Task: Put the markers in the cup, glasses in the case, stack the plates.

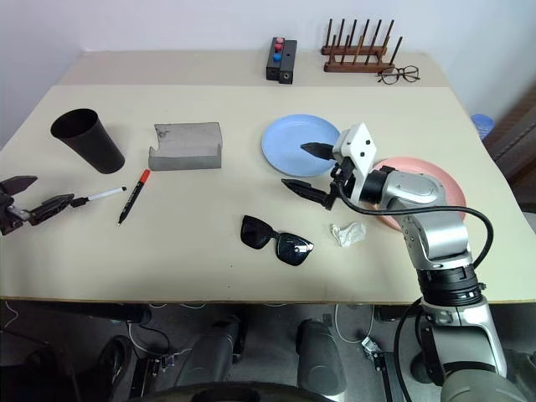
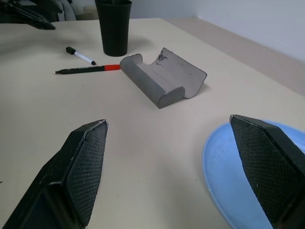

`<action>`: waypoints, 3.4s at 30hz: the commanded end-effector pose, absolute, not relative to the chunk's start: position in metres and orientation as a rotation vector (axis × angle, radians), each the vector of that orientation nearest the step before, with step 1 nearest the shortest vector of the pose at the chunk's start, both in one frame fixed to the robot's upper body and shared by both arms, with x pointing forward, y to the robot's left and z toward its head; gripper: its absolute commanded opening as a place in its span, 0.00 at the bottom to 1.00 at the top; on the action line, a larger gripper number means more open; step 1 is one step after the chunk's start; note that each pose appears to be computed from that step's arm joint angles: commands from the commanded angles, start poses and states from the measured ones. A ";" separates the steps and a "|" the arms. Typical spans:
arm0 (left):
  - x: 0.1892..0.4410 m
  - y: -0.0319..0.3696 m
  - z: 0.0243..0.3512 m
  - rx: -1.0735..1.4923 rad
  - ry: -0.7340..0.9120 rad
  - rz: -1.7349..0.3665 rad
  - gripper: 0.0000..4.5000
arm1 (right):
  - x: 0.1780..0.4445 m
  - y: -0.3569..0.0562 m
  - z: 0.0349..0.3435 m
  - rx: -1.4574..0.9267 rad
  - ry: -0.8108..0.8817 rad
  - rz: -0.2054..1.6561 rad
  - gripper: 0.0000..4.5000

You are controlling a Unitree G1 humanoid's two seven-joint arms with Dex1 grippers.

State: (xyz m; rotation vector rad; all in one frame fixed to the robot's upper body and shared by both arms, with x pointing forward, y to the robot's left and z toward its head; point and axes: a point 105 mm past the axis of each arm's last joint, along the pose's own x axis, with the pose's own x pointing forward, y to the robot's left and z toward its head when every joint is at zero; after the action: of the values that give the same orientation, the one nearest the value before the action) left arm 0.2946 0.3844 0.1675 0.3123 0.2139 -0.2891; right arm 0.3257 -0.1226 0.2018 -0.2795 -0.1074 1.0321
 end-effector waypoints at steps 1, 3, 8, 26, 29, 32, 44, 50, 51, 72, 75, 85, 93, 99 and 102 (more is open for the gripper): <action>0.302 0.391 0.167 0.345 0.201 -0.268 1.00 | 0.321 -0.122 0.215 -0.307 -0.158 1.027 0.93; 0.308 0.394 0.159 0.345 0.220 -0.259 1.00 | 0.320 -0.123 0.216 -0.310 -0.158 1.020 0.93; 0.323 0.385 0.145 0.314 0.238 -0.305 1.00 | 0.318 -0.125 0.217 -0.318 -0.157 1.005 0.93; 0.317 0.379 0.107 0.247 0.464 -0.443 1.00 | 0.314 -0.135 0.222 -0.341 -0.154 0.951 0.93; 0.311 0.380 0.111 0.209 0.501 -0.458 1.00 | 0.315 -0.135 0.222 -0.340 -0.152 0.947 0.93; 0.300 0.377 0.114 0.171 0.575 -0.501 1.00 | 0.316 -0.134 0.221 -0.338 -0.149 0.944 0.93; 0.303 0.377 0.145 0.194 0.533 -0.403 1.00 | 0.319 -0.131 0.218 -0.333 -0.148 0.945 0.93; 0.316 0.378 0.150 0.181 0.542 -0.349 1.00 | 0.318 -0.131 0.217 -0.333 -0.128 0.962 0.93; 0.318 0.379 0.150 0.177 0.550 -0.340 1.00 | 0.317 -0.131 0.216 -0.330 -0.120 0.970 0.93; 0.342 0.368 0.157 0.189 0.757 -0.373 1.00 | 0.279 -0.115 0.240 -0.234 -0.240 1.211 0.93; 0.343 0.366 0.156 0.185 0.763 -0.375 1.00 | 0.280 -0.114 0.239 -0.232 -0.238 1.208 0.93; 0.350 0.360 0.146 0.171 0.790 -0.363 1.00 | 0.285 -0.116 0.238 -0.236 -0.231 1.186 0.93; 0.343 0.360 0.128 0.170 0.855 -0.378 0.29 | 0.286 -0.119 0.239 -0.248 -0.226 1.168 0.94; 0.341 0.360 0.126 0.161 0.861 -0.386 0.00 | 0.287 -0.119 0.239 -0.248 -0.223 1.158 0.94; 0.338 0.360 0.132 0.152 0.846 -0.416 0.00 | 0.289 -0.119 0.239 -0.247 -0.220 1.150 0.94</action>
State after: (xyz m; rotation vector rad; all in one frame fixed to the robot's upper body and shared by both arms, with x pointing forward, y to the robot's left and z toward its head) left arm 0.3425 0.3550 0.1271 0.1536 0.8474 -0.4132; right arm 0.2902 -0.1182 0.2279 -0.2245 -0.1799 1.1578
